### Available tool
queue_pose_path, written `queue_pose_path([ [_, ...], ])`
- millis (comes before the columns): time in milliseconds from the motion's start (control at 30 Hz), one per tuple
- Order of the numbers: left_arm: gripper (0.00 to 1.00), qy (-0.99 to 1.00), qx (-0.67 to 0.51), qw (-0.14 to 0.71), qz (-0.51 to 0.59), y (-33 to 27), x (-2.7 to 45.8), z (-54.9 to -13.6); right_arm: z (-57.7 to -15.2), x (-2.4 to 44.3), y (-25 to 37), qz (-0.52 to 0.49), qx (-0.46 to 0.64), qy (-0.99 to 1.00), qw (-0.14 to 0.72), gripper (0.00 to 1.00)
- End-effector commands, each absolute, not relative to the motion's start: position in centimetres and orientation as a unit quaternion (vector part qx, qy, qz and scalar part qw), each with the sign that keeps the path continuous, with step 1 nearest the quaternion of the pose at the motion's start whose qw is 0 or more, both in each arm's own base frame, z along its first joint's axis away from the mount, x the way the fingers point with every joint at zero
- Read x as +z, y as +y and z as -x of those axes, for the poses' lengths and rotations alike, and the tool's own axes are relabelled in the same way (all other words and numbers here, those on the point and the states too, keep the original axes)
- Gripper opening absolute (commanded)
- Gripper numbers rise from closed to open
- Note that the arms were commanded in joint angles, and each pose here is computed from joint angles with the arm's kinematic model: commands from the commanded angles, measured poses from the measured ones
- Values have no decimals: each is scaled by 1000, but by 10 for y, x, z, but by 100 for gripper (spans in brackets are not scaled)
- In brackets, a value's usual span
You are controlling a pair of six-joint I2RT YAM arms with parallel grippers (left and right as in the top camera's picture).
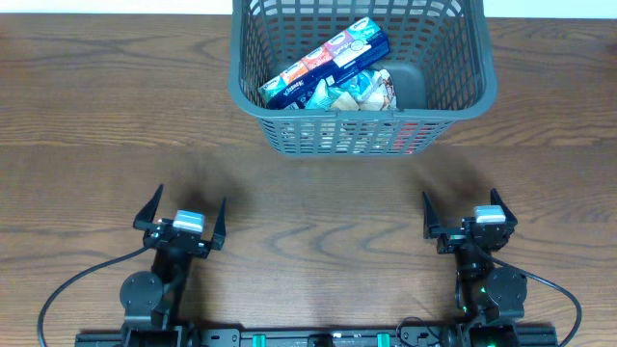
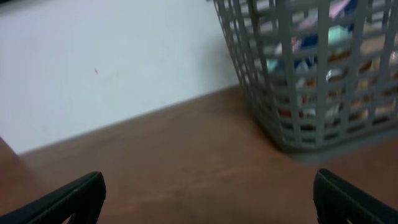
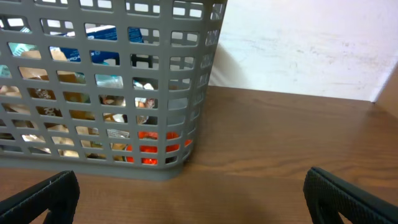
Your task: Pack container
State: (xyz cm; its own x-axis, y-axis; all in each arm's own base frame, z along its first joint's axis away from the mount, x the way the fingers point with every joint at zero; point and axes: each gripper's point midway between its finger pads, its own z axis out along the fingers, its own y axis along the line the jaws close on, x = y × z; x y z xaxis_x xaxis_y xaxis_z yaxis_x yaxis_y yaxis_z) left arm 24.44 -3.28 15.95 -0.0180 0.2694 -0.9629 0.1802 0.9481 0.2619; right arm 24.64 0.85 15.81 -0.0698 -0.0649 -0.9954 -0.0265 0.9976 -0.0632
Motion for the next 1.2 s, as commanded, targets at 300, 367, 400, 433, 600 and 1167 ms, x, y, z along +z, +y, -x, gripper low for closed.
queue_pose_path([
  [300,99,746,38,653,-130,-22,139,-243,-246,157,10,27,-8,732,681,99],
  [367,99,746,37,653,-130,-22,139,-243,-246,157,10,27,-8,732,681,99],
  [400,99,746,37,653,-130,-22,139,-243,-246,157,10,27,-8,732,681,99],
  [433,99,746,37,653,-130,-22,139,-243,-246,157,10,27,-8,732,681,99],
  [600,99,746,27,654,-121,-23,139,-243,-246,157,10,27,-8,732,681,99],
  [1167,99,746,26,654,-120,-23,139,-243,-246,157,10,27,-8,732,681,99],
])
